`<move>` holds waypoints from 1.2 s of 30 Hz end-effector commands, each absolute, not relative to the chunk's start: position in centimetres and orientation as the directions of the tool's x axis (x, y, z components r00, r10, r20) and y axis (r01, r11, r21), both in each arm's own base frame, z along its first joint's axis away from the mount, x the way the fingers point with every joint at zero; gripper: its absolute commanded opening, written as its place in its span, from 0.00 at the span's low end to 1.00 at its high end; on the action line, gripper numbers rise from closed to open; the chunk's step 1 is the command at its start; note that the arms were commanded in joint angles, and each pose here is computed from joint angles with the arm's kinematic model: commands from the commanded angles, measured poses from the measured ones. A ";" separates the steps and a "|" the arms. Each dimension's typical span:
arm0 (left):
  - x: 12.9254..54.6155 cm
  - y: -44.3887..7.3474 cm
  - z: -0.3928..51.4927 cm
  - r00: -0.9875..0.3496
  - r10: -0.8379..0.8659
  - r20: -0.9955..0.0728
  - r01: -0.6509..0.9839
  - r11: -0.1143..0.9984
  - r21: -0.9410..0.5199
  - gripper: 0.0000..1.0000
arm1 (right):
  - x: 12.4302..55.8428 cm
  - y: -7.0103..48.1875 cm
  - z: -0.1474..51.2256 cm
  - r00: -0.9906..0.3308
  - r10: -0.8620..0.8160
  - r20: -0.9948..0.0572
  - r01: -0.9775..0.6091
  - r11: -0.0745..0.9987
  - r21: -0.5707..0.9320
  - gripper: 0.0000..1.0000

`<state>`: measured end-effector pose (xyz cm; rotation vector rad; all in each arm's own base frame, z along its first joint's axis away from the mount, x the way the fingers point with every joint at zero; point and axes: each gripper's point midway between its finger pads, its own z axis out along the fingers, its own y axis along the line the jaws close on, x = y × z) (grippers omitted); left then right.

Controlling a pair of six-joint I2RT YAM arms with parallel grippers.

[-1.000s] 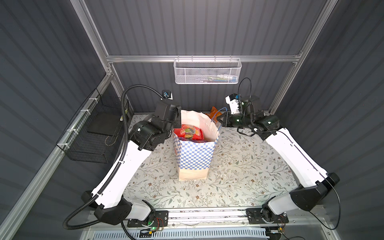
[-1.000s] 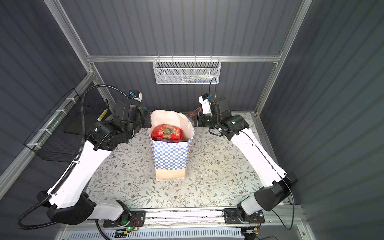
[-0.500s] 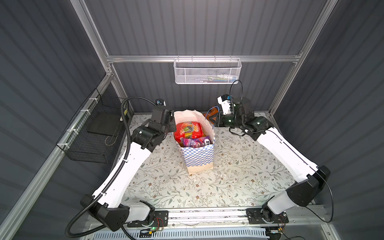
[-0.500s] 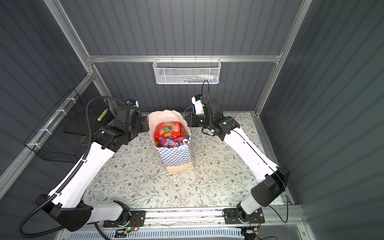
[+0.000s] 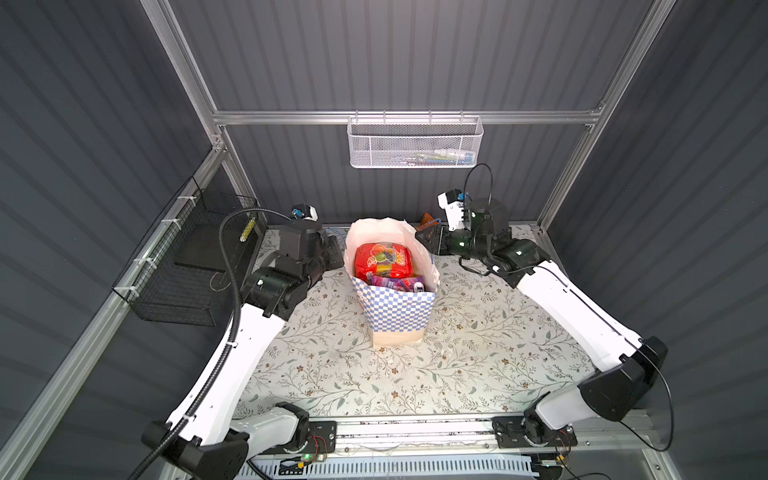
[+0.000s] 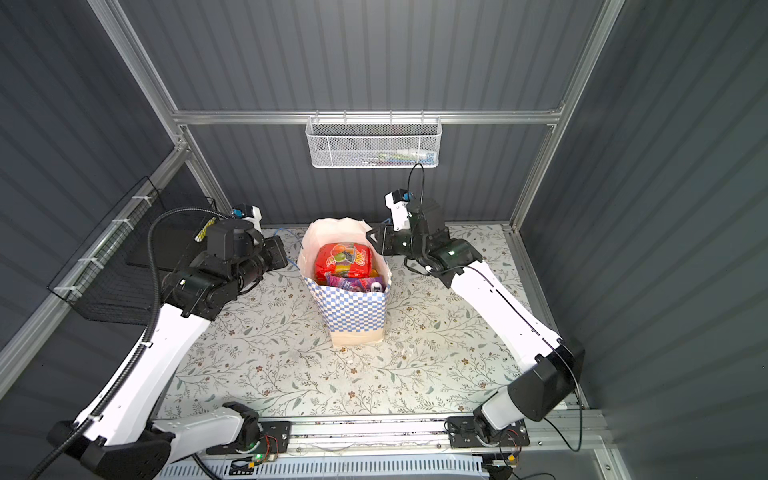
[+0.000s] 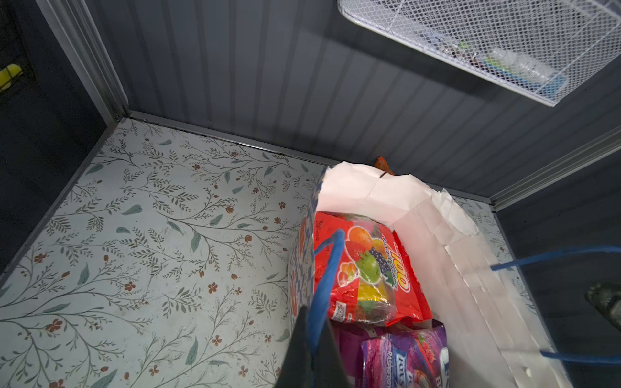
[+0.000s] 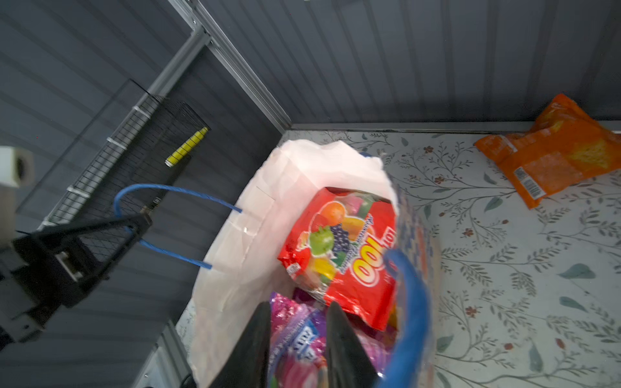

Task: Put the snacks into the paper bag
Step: 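Move the right gripper to the orange chip pouch beyond the paper bag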

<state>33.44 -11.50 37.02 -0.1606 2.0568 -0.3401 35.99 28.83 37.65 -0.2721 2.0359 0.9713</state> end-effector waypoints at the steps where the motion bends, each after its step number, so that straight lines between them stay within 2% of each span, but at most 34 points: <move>1: 33.7 -11.3 39.3 -0.414 -0.316 -0.853 0.034 0.932 -0.362 0.00 | 33.8 27.5 44.7 -0.500 0.203 -0.842 -0.588 0.634 0.502 0.60; 6: 33.1 -11.0 38.6 -0.418 -0.326 -0.848 0.024 0.929 -0.369 0.00 | 31.2 23.0 48.7 -0.395 0.246 -0.885 -0.559 0.700 0.444 0.90; 10: 32.4 -9.7 38.0 -0.404 -0.326 -0.855 -0.023 0.938 -0.346 0.00 | 30.8 17.5 49.2 -0.356 0.349 -0.867 -0.460 0.742 0.488 0.99; 14: 31.7 -9.3 38.0 -0.404 -0.335 -0.851 -0.030 0.935 -0.354 0.00 | 31.0 12.8 48.0 -0.322 0.464 -0.825 -0.360 0.746 0.560 0.99; 20: 30.4 -8.8 37.8 -0.406 -0.341 -0.848 -0.034 0.933 -0.360 0.00 | 35.9 11.1 40.5 -0.450 0.572 -0.686 -0.206 0.681 0.703 0.99; 21: 30.2 -8.9 37.6 -0.417 -0.338 -0.844 -0.029 0.933 -0.359 0.00 | 36.9 11.7 38.4 -0.505 0.577 -0.642 -0.190 0.651 0.735 0.99; 28: 29.3 -10.5 36.5 -0.504 -0.296 -0.812 0.050 0.928 -0.369 0.00 | 42.8 12.8 26.2 -0.630 0.660 -0.409 0.015 0.537 0.843 0.99; 36: 28.4 -11.9 36.2 -0.562 -0.242 -0.791 0.127 0.920 -0.372 0.00 | 50.4 17.0 18.9 -0.733 0.657 -0.178 0.118 0.380 0.917 0.95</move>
